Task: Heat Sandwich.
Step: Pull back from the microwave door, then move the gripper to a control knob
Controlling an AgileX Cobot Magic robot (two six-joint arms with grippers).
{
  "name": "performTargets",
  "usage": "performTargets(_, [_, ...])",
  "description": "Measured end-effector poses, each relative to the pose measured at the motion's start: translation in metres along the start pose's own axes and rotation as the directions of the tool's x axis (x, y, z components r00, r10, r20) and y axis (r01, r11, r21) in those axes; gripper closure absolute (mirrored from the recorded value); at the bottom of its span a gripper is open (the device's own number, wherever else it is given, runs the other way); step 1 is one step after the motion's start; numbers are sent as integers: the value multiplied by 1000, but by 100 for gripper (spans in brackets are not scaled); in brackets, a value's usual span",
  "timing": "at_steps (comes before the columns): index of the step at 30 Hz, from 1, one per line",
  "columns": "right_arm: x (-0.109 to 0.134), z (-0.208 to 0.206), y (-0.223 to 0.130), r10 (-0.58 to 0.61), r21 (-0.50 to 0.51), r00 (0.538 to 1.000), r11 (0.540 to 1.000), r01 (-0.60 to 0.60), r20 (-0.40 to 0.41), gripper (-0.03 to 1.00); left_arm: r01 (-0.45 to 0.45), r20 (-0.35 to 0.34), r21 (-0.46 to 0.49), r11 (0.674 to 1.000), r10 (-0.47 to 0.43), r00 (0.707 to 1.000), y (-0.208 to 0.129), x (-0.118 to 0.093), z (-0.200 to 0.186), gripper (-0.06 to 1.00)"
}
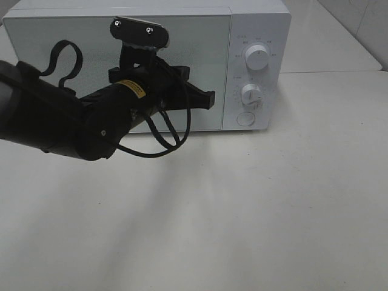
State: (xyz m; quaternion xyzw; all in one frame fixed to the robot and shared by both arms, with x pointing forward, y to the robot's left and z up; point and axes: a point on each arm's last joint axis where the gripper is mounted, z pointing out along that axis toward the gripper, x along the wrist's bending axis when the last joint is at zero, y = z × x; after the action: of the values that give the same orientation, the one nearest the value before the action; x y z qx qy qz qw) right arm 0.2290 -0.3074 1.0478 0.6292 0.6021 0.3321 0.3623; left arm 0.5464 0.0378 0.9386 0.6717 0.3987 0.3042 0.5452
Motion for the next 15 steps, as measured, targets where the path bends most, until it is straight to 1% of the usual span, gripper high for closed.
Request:
performTargets(2, [0, 0, 0, 0, 0, 1000, 1000, 0, 0, 25, 0, 3, 0, 1000, 0, 1000, 1, -1, -2, 94])
performTargets(4, [0, 0, 0, 0, 0, 1000, 1000, 0, 0, 25, 0, 8, 5, 1000, 0, 1000, 3, -1, -7, 90])
performTargets(5, [0, 0, 0, 0, 0, 1000, 1000, 0, 0, 25, -1, 13, 30, 1000, 1, 1000, 1, -1, -12, 73])
performTargets(6, [0, 0, 0, 0, 0, 1000, 1000, 0, 0, 25, -1, 13, 30, 1000, 1, 1000, 1, -1, -12, 73])
performTargets(7, [0, 0, 0, 0, 0, 1000, 1000, 0, 0, 25, 0, 16, 44, 999, -1, 1000, 1, -1, -13, 64])
performTargets(9, [0, 0, 0, 0, 0, 1000, 1000, 0, 0, 25, 6, 19, 83, 997, -8, 1000, -1, -1, -17, 38])
performTargets(10, [0, 0, 0, 0, 0, 1000, 1000, 0, 0, 25, 22, 23, 136, 991, -25, 999, -2, -1, -20, 12])
performTargets(11, [0, 0, 0, 0, 0, 1000, 1000, 0, 0, 25, 22, 23, 136, 991, -25, 999, -2, -1, -20, 12])
performTargets(13, [0, 0, 0, 0, 0, 1000, 1000, 0, 0, 25, 29, 34, 177, 984, -36, 999, 1, -2, -25, 3])
performTargets(14, [0, 0, 0, 0, 0, 1000, 1000, 0, 0, 25, 31, 52, 225, 974, -44, 998, 4, -3, -30, -1])
performTargets(15, [0, 0, 0, 0, 0, 1000, 1000, 0, 0, 25, 30, 63, 261, 965, -48, 997, 4, -4, -33, -1])
